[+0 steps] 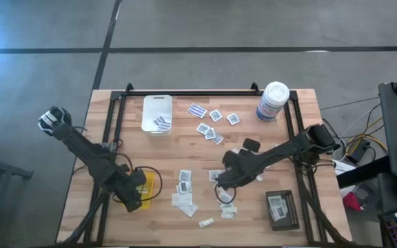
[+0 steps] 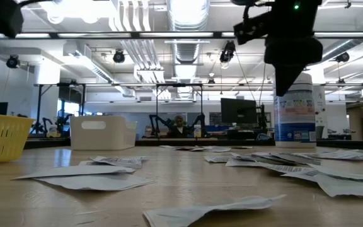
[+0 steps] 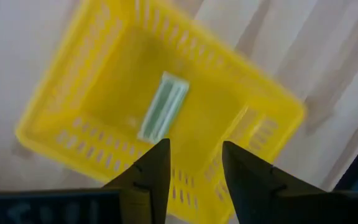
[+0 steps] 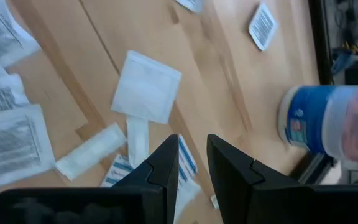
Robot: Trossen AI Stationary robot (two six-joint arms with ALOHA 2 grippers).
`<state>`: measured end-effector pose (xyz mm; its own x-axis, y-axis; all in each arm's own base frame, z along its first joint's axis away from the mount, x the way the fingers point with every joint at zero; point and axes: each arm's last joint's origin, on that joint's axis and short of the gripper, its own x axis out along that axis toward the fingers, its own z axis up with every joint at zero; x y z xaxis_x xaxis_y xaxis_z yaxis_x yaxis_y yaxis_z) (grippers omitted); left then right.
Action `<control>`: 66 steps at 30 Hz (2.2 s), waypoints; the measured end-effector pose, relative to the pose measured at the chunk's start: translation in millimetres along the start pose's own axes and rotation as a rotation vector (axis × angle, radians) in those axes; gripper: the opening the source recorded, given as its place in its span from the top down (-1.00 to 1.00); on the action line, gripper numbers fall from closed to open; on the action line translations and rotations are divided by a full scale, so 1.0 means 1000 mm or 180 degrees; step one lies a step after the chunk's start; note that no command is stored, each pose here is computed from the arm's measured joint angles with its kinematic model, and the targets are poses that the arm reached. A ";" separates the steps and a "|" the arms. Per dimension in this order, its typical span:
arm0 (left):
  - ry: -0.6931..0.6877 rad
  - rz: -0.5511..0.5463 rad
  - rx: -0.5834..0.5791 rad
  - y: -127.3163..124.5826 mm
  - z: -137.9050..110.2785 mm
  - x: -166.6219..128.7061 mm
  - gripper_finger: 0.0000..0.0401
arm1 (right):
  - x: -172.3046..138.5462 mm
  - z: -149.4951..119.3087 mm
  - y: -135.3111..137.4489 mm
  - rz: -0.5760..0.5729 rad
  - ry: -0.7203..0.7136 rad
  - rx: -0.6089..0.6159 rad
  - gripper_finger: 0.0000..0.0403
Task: Pick & Place First Aid Supplies
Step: Put the towelette pack into the black bin
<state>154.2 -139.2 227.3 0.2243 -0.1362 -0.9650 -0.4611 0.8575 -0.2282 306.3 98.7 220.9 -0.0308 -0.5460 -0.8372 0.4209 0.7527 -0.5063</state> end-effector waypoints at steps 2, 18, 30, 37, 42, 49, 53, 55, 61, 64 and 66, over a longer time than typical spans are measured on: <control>-0.0218 -0.0025 0.0089 -0.001 0.003 -0.007 0.31 | -0.002 -0.002 -0.001 -0.0015 0.0007 0.0030 0.60; -0.1763 0.0047 0.1084 -0.019 0.032 -0.030 0.31 | -0.003 -0.039 -0.006 0.0143 0.0017 0.0611 0.66; -0.2469 0.0144 0.1690 -0.042 0.075 -0.014 0.31 | 0.019 -0.055 0.016 0.1201 -0.0222 0.1093 0.66; -0.2397 0.0354 0.1686 -0.046 0.093 0.014 0.31 | 0.029 -0.053 0.034 0.1839 -0.0417 0.1066 0.66; -0.2420 0.0458 0.1739 -0.050 0.109 0.038 0.31 | 0.027 -0.049 0.038 0.2007 -0.0560 0.1084 0.66; -0.2463 0.0446 0.1660 -0.048 0.136 0.067 0.31 | 0.025 -0.046 0.039 0.2097 -0.0655 0.1059 0.66; -0.2477 0.0209 0.1638 -0.045 0.152 0.075 0.31 | 0.029 -0.049 0.038 0.2046 -0.0561 0.1171 0.66; -0.2530 0.0050 0.1668 -0.045 0.160 0.078 0.31 | 0.033 -0.052 0.038 0.2000 -0.0478 0.1240 0.66; -0.2734 -0.0123 0.1862 -0.044 0.175 0.085 0.31 | 0.043 -0.061 0.038 0.2028 -0.0084 0.1525 0.66; -0.2695 -0.0073 0.1861 -0.041 0.179 0.093 0.31 | 0.046 -0.065 0.038 0.2053 0.0075 0.1622 0.66; -0.2643 -0.0029 0.1856 -0.039 0.180 0.101 0.31 | 0.049 -0.069 0.039 0.2027 0.0128 0.1681 0.66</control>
<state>349.5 -96.8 162.5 0.8538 0.0537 -0.5178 -0.0154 0.9968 0.0779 258.8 126.2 146.1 0.3294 -0.0523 -0.9427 0.7388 0.6361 0.2228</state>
